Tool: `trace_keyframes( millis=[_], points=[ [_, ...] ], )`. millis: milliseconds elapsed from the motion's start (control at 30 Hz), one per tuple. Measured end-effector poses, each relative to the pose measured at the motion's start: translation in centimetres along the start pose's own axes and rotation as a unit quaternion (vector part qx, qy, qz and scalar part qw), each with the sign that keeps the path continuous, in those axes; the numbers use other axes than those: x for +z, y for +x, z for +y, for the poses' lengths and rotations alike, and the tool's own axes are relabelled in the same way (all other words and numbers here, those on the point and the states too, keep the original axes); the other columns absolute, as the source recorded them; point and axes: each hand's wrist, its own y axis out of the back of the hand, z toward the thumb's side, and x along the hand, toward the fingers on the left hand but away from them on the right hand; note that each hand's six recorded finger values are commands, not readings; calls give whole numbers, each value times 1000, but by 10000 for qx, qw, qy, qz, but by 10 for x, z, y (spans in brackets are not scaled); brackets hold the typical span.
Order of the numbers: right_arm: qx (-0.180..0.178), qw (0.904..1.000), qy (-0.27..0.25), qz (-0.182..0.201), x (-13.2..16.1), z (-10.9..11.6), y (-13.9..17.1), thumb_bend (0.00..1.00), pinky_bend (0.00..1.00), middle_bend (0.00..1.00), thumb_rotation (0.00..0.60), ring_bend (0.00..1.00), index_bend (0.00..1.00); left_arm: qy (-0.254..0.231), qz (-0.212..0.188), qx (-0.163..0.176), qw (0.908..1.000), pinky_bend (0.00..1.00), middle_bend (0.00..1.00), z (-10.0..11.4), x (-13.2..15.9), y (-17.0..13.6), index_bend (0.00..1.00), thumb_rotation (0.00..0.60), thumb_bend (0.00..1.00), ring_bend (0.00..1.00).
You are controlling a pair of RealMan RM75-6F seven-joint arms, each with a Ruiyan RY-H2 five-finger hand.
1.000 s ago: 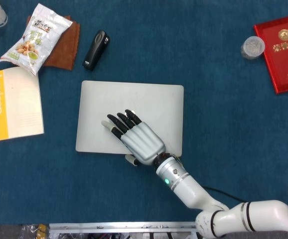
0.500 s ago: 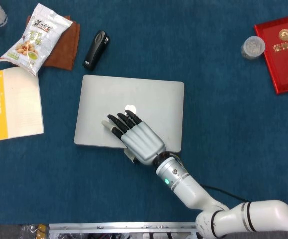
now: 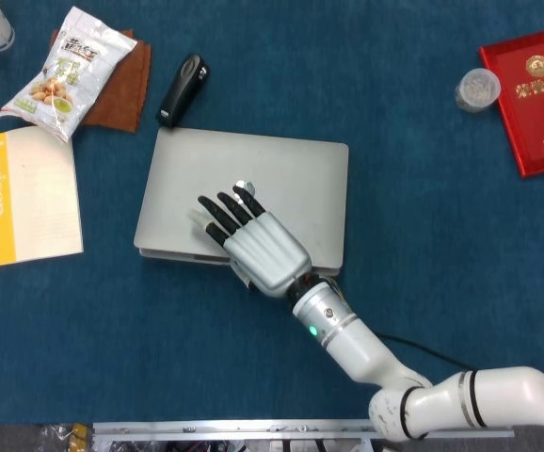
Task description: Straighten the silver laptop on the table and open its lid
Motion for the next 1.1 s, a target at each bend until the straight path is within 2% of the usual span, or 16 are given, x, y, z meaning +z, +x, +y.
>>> trace_keyframes(
  millis=[100,333,567,867,1000,1100],
  points=[
    [-77,9999,79,-7,-1,9,-4,490,20,0,600,0,0,78,-17,-220,9997,218,338,-3,1,-4,275,598,277,252],
    [-168,9996,221,-59,-6,23,-11,490,20,0,600,0,0,156,-289,-440,9985,220,441,-8,12,-7,384,599,277,313],
    [-224,9992,310,-120,-9,31,-15,489,20,0,600,0,0,168,-686,-638,9955,220,449,-12,29,-12,399,599,277,314],
    [-311,9987,341,-211,-14,41,-18,489,20,0,600,0,0,171,-1215,-1105,9863,220,383,-23,49,-12,352,596,277,291],
    [-333,9984,382,-252,-16,45,-19,489,20,0,600,0,0,242,-1383,-1271,9819,208,289,-28,56,-10,289,567,277,204],
    [-343,9982,396,-279,-18,47,-19,489,20,0,600,0,0,381,-1598,-1480,9752,174,229,-34,65,-6,256,555,277,150]
  ],
)
